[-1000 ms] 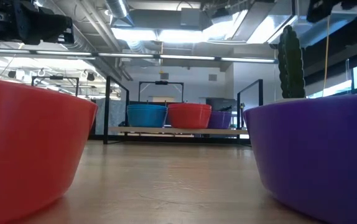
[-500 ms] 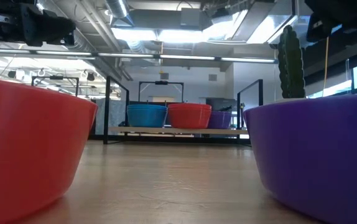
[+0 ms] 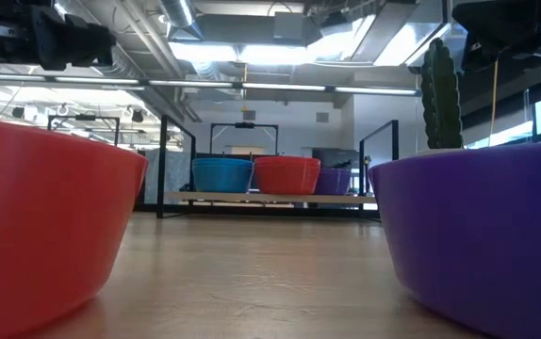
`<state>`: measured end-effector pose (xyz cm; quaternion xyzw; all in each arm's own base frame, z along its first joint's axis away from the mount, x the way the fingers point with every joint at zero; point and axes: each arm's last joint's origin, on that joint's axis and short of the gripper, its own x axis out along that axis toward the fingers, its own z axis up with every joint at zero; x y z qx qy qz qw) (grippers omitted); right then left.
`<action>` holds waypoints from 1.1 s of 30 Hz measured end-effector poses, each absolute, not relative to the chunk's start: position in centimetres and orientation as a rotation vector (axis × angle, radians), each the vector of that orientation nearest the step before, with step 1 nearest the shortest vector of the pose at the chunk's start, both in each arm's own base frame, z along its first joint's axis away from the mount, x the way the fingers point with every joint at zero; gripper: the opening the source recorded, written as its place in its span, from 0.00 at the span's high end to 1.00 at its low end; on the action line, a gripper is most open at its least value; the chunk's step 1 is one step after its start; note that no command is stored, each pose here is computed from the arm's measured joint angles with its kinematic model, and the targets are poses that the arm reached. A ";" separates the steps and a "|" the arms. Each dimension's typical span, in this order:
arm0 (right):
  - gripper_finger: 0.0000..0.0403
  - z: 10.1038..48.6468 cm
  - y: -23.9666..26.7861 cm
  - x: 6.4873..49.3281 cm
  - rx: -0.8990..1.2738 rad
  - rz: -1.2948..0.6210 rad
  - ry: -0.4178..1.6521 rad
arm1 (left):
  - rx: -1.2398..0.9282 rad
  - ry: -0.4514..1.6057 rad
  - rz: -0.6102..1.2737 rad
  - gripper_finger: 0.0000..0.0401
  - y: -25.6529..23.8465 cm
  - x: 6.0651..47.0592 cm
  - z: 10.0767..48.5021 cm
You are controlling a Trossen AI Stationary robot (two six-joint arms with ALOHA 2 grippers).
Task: Pick & Place Mini bowls
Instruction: Stack the purple bowl on the purple bowl on the shelf
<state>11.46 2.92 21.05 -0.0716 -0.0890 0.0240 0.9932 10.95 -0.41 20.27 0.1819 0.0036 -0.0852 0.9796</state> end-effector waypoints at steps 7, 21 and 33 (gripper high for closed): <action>0.99 21.0 2.9 11.5 -0.152 0.049 -0.176 | 0.393 -0.006 -0.198 1.00 -0.5 10.9 20.3; 0.99 20.8 3.0 11.5 -0.154 0.062 -0.152 | 0.278 0.005 -0.214 0.99 -0.5 10.9 20.3; 0.99 20.7 3.0 11.5 -0.153 0.060 -0.147 | 0.287 0.005 -0.214 0.98 -0.5 10.9 20.3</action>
